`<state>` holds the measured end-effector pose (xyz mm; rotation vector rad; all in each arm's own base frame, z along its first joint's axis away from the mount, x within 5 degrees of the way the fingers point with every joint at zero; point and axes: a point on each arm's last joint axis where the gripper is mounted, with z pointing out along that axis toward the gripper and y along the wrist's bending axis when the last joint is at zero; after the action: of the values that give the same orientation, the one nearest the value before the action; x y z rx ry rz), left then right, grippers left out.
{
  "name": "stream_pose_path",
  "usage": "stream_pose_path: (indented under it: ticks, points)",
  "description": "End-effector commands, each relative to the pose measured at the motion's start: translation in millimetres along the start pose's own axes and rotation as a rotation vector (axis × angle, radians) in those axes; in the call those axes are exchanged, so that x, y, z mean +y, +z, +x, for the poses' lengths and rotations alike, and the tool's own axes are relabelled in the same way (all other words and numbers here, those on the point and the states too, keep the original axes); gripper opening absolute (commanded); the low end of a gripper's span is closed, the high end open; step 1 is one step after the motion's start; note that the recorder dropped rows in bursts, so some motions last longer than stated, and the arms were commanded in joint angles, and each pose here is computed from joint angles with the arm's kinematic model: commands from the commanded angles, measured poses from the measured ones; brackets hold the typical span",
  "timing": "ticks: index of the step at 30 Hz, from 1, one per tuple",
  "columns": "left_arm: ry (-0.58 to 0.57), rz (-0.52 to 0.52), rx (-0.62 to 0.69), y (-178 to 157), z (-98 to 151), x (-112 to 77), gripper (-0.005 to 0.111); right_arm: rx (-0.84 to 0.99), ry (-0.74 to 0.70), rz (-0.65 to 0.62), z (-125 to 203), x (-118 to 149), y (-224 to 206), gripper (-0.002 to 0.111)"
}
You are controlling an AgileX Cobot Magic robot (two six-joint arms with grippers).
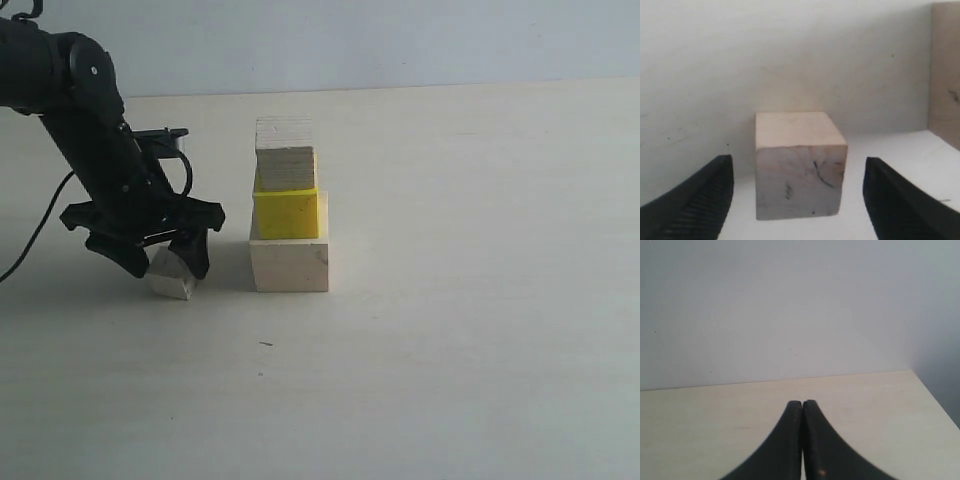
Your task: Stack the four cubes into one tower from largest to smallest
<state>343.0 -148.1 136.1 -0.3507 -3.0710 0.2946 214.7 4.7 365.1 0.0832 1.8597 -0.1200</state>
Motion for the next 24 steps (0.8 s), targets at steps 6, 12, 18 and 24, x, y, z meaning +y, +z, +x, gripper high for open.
stream_pose_path:
  ticks: [6, 12, 18, 24]
  points:
    - [-0.001, 0.0, -0.019, 10, -4, 1.8, 0.064, -0.01, -0.007, -0.004, 0, 0, 0, 0.0]
    - [0.012, 0.0, -0.021, 10, -4, 1.8, 0.014, -0.013, -0.007, -0.008, 0, 0, 0, 0.0]
    - [0.092, 0.003, -0.007, -1, 0, -0.3, 0.0, -0.019, 0.002, -0.017, -1, 1, 0, 0.0]
    - [0.167, 0.006, -0.082, -44, 6, 2.7, 0.0, -0.019, 0.001, -0.019, -1, 1, 0, 0.0]
